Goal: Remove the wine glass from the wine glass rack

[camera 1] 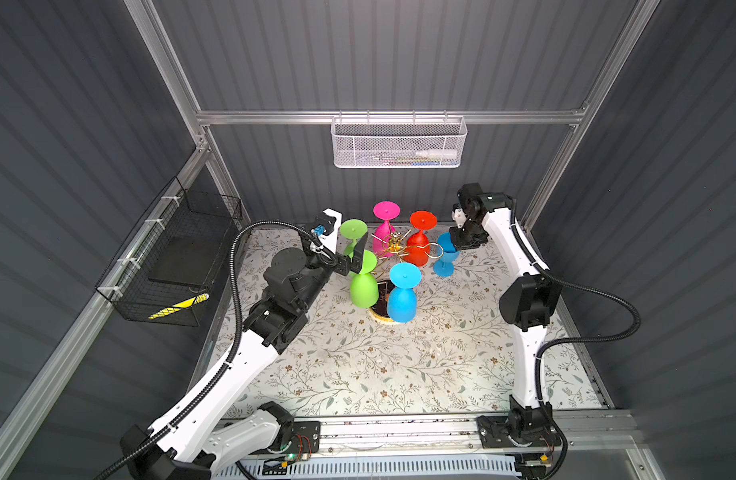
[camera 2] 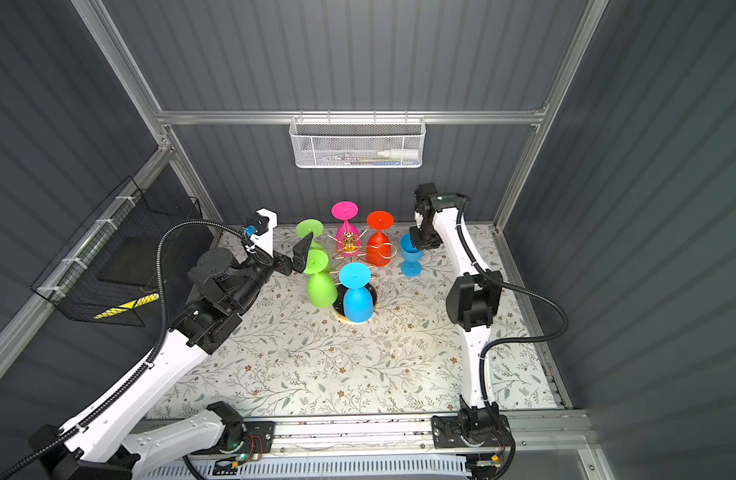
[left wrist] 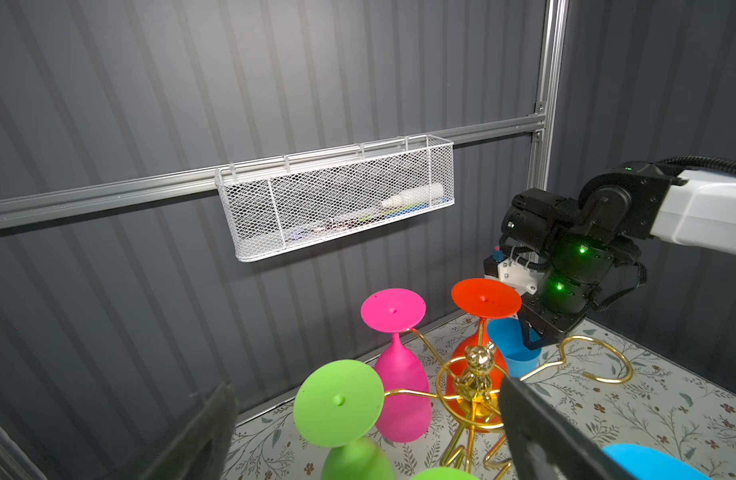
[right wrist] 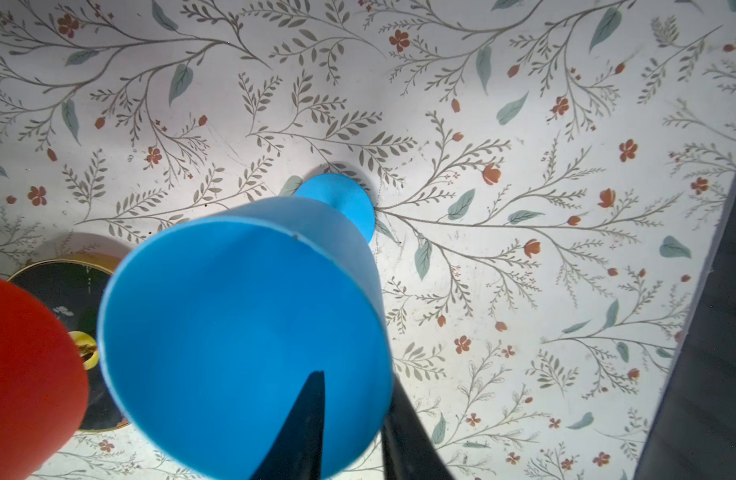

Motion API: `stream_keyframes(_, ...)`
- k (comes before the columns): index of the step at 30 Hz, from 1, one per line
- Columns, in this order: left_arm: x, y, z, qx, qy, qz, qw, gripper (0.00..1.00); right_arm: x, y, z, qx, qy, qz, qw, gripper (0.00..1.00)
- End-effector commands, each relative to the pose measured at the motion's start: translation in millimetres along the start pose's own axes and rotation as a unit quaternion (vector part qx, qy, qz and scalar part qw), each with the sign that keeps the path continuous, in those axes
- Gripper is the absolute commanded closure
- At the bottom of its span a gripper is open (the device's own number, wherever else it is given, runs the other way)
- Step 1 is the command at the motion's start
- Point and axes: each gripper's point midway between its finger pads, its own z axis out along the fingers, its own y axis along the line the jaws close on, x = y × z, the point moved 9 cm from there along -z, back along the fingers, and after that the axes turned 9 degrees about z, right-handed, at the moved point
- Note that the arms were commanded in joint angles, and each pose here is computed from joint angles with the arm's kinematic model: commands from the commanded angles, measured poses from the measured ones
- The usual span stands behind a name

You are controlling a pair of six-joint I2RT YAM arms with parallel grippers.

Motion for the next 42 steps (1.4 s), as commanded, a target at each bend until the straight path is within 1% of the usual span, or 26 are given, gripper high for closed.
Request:
stream_keyframes(1, -2.4, 3.5, -4.8, -0.011, -0.001, 0.008, 1.000, 0.01, -2.0, 2.1, -31.9, -0.033, -0.038, 0.010, 0.999, 0.67)
stream_keyframes(3, -1.7, 3.6, -5.4, -0.011, 0.000, 0.007, 1.000, 0.01, -3.1, 0.8, -41.4, -0.043, -0.053, 0.016, 0.998, 0.62)
stream_keyframes(7, -0.9, 4.3, -6.9, -0.016, 0.001, 0.003, 1.000, 0.01, -3.8, -6.6, -62.0, -0.060, -0.086, 0.033, 0.994, 0.55)
stream_keyframes(11, -0.9, 4.6, -7.4, -0.018, -0.002, -0.002, 1.000, 0.01, 1.0, -17.1, -85.5, -0.080, -0.120, 0.054, 0.988, 0.55)
stream_keyframes(15, 2.4, 4.2, -6.5, -0.022, 0.001, -0.005, 1.000, 0.00, 22.1, -23.0, -113.1, -0.127, -0.158, 0.077, 0.976, 0.54)
stream_keyframes(18, 4.1, 4.2, -5.7, -0.026, 0.001, -0.007, 1.000, 0.00, 53.0, -23.0, -133.7, -0.179, -0.194, 0.094, 0.960, 0.53)
stream_keyframes(21, 5.9, 3.6, -3.9, -0.027, 0.000, -0.009, 1.000, 0.00, 91.1, -17.9, -147.6, -0.258, -0.223, 0.109, 0.934, 0.51)
stream_keyframes(24, 7.0, 3.1, -1.7, -0.027, 0.001, -0.009, 1.000, 0.00, 126.8, -15.5, -158.6, -0.321, -0.249, 0.125, 0.905, 0.48)
stream_keyframes(26, 7.5, 2.8, -0.1, -0.027, 0.002, -0.009, 1.000, 0.01, 145.9, -12.8, -160.7, -0.361, -0.251, 0.135, 0.888, 0.47)
stream_keyframes(27, 8.3, 2.5, 0.1, -0.027, 0.002, -0.010, 1.000, 0.01, 152.6, -11.4, -158.5, -0.374, -0.245, 0.140, 0.884, 0.48)
stream_keyframes(28, 7.9, 2.7, -0.1, -0.027, 0.001, -0.011, 1.000, 0.01, 162.6, -10.3, -166.9, -0.388, -0.251, 0.140, 0.876, 0.47)
stream_keyframes(31, 9.5, 2.9, -1.1, -0.030, 0.004, -0.013, 0.999, 0.01, 178.2, -1.8, -167.8, -0.416, -0.229, 0.141, 0.869, 0.47)
stream_keyframes(33, 9.7, 3.5, -2.5, -0.033, 0.006, -0.015, 0.999, 0.00, 181.2, 6.5, -173.6, -0.439, -0.231, 0.131, 0.858, 0.47)
stream_keyframes(39, 11.5, 4.4, -4.6, -0.038, 0.010, -0.017, 0.999, 0.01, 184.5, 33.7, -184.2, -0.486, -0.205, 0.113, 0.842, 0.48)
stream_keyframes(42, 10.5, 5.3, -6.3, -0.041, 0.010, -0.018, 0.999, 0.00, 186.3, 47.4, -184.9, -0.490, -0.193, 0.106, 0.843, 0.48)
